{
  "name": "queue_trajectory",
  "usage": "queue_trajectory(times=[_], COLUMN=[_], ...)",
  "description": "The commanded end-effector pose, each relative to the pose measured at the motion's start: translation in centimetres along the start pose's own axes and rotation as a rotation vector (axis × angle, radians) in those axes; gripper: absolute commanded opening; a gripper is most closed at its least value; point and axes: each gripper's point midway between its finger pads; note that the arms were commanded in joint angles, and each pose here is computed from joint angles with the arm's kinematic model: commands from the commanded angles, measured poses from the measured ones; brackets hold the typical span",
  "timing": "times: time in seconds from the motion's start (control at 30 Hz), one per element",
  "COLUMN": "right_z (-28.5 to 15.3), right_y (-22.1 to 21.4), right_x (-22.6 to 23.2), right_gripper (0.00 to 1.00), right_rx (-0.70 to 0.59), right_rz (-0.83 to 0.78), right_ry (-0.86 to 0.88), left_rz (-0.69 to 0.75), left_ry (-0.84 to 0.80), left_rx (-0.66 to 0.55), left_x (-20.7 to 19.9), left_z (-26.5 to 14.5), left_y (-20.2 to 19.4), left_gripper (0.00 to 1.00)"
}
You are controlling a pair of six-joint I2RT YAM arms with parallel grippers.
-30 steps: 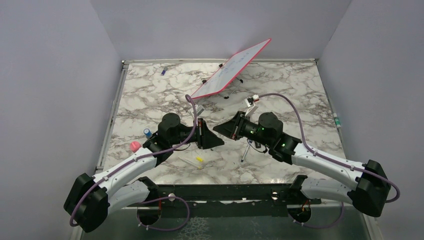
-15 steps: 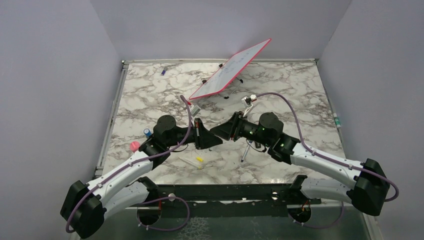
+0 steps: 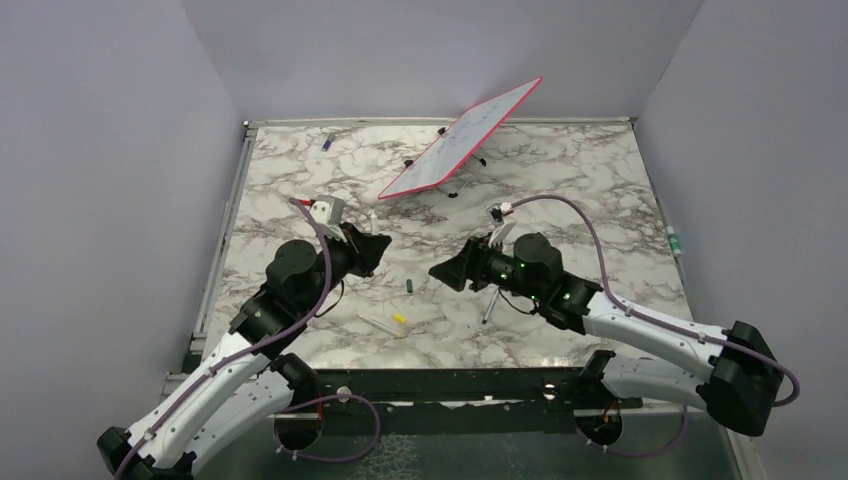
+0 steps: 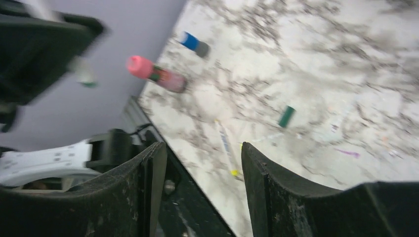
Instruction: Insert the pens into the pen caps
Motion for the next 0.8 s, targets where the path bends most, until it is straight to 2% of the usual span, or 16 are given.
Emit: queue_trajectory(times=[0.0,0.2,0.43,0.63,0.77], right_z=[1.4,4.4,7.7,9.1,10.6], right_y=[-4.7,-7.3,-10.3,-12.4,-13.4], right_x=[-5.0,-7.0,-8.1,-9.8,-9.8], right_gripper=[0.62,0.61,0.57,0.55,0.50], right_rx=[0.157,0.265,0.457,0.507,0.520], right_rz=[-0.054,-0.077,-0.144,-0.172,-0.200], right_ry=[-0.190,-0.305,-0.485,-0.632,-0.633], left_rz=[0.098,0.075,0.072,0.071,0.072], left_ry=[0.091,0.148,0.197,0.216,0.220], left_rx=[-0.193,-0.261,-0.260,-0.269,-0.261], left_x=[1.4,2.9,3.8,4.1,4.1], left_z=[-1.7,-2.3,-2.3,-2.5,-2.4], left_y=[4.1,4.6,4.6,4.8,4.7], left_gripper=[0.00,0.00,0.00,0.00,0.00])
Point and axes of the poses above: each gripper's point midway between its finger pads, its own z axis out along the fingers, its own x axis along the line the jaws close on, y = z × x, and after that the axes turned 13 degrees about -z, right-handed
